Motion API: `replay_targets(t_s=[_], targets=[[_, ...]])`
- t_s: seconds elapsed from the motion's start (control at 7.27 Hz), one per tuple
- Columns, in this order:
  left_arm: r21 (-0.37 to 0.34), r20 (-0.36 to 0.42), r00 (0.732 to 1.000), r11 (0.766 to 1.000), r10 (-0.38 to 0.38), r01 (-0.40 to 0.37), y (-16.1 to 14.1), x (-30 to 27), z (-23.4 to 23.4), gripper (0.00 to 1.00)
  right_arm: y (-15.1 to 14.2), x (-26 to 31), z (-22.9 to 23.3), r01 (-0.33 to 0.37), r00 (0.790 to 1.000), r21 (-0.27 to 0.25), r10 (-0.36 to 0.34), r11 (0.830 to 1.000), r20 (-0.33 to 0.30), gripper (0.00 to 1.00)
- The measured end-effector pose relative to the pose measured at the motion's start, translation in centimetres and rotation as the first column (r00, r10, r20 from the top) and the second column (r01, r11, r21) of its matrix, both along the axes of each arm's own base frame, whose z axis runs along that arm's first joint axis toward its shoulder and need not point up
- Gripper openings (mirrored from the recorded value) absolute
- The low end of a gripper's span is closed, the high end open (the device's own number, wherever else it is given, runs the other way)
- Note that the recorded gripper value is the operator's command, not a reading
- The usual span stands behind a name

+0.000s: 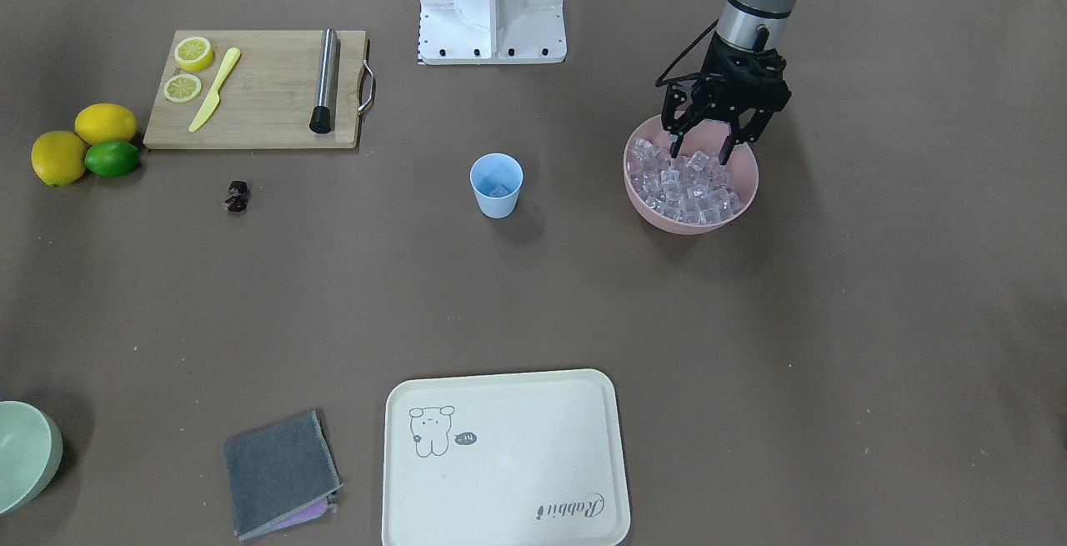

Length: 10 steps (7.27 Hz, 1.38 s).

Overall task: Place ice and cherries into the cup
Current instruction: 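Open the left gripper to drop the ice cube into the cup, then return the left gripper to the ice bowl and grasp another cube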

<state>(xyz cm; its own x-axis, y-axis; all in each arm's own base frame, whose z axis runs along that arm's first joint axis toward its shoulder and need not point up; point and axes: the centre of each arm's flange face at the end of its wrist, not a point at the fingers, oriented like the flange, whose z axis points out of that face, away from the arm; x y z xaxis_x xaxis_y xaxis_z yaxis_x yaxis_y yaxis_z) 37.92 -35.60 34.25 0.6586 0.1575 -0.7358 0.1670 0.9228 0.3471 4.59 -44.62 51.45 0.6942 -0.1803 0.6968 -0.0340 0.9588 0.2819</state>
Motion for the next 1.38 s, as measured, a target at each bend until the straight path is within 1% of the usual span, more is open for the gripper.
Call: replay_targets(t_s=[0.28,0.55,1.1,1.38], targets=[[0.009,0.039,0.999,1.0,0.023,-0.023,-0.1,0.8,1.5,0.71,0.0,0.0,0.1,0.001,1.0,-0.002,-0.001,1.0,-0.001,1.0],[0.02,0.055,0.997,0.999,0.045,-0.046,0.3,1.3,2.0,0.71,-0.1,-0.1,0.2,0.002,1.0,-0.003,-0.002,1.0,-0.002,1.0],[0.016,0.065,0.995,0.997,0.073,-0.075,1.1,2.1,2.5,0.66,-0.1,-0.2,0.4,0.004,1.0,-0.007,-0.004,1.0,-0.002,1.0],[0.027,0.089,0.991,0.994,0.099,-0.102,1.3,2.1,3.2,0.61,-0.1,-0.3,0.4,0.005,1.0,-0.008,-0.005,1.0,-0.002,1.0]])
